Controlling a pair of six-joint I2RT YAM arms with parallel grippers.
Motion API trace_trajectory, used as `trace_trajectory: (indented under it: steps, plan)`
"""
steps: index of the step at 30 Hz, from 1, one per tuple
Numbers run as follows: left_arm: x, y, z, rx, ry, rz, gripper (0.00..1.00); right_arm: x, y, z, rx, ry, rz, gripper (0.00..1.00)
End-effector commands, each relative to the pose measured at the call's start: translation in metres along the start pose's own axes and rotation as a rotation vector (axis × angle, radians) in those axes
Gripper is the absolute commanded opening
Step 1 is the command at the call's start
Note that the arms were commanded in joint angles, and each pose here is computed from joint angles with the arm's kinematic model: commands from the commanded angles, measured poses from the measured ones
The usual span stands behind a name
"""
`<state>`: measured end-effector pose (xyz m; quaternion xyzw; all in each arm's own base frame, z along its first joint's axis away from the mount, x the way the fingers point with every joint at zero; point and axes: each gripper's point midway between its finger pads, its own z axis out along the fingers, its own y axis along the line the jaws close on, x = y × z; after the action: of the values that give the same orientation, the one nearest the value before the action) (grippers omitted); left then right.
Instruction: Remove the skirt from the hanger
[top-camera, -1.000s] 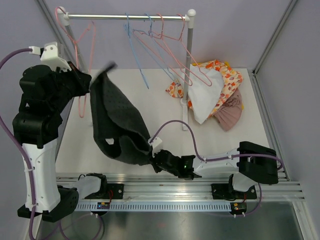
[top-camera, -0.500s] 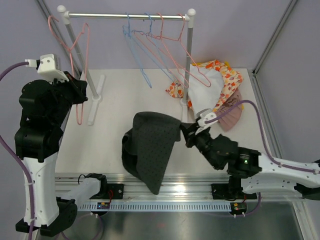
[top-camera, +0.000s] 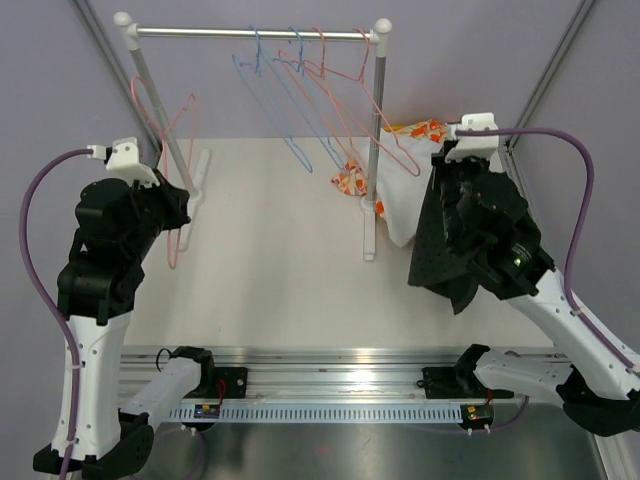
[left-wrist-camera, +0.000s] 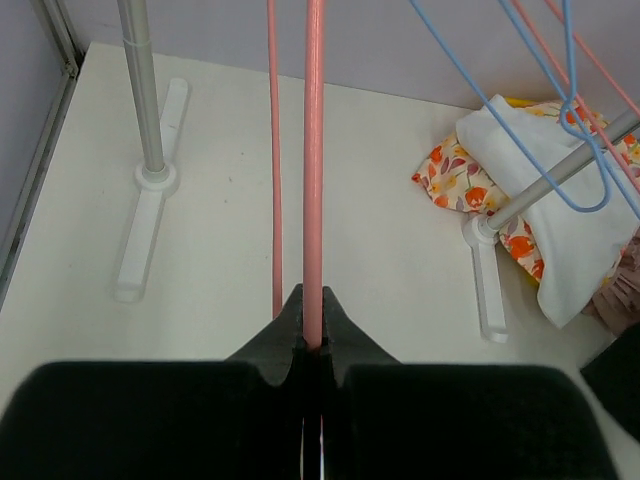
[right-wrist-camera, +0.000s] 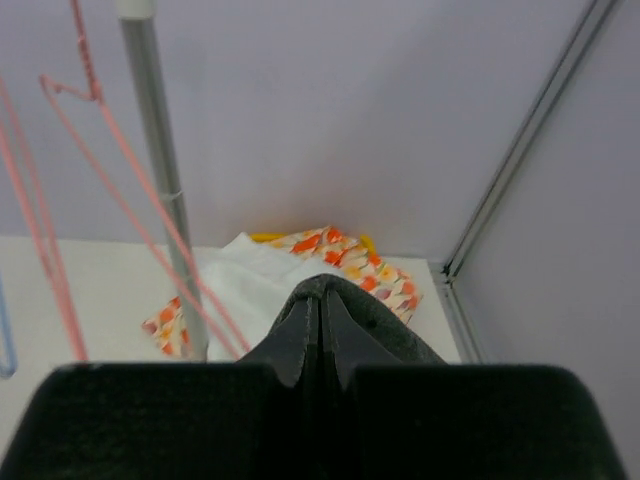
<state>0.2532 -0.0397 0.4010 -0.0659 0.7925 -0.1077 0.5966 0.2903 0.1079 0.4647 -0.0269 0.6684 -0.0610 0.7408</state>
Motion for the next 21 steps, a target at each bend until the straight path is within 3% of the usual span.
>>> trace_trajectory:
  steps: [1, 10, 13, 16, 20, 21]
  plan:
    - [-0.006, -0.003, -0.004, 0.028, -0.061, -0.011, 0.00, -0.050, -0.023, 0.030, 0.061, -0.114, 0.012, 0.00]
    - [-0.003, -0.006, 0.000, 0.046, -0.041, -0.001, 0.00, -0.076, -0.122, 0.140, 0.314, -0.157, 0.075, 0.00]
    - [-0.009, -0.009, 0.012, 0.045, -0.037, 0.005, 0.00, -0.046, -0.121, 0.183, 0.321, -0.100, 0.058, 0.00]
    - [-0.025, -0.014, 0.024, 0.053, -0.060, 0.003, 0.00, 0.020, -0.106, 0.216, 0.299, 0.041, 0.068, 0.00]
    - [-0.063, -0.023, 0.038, 0.060, -0.120, 0.019, 0.00, 0.101, -0.075, 0.213, 0.200, 0.176, 0.144, 0.01]
    - [-0.072, -0.026, 0.042, 0.064, -0.132, 0.025, 0.00, 0.117, -0.067, 0.208, 0.175, 0.206, 0.180, 0.46]
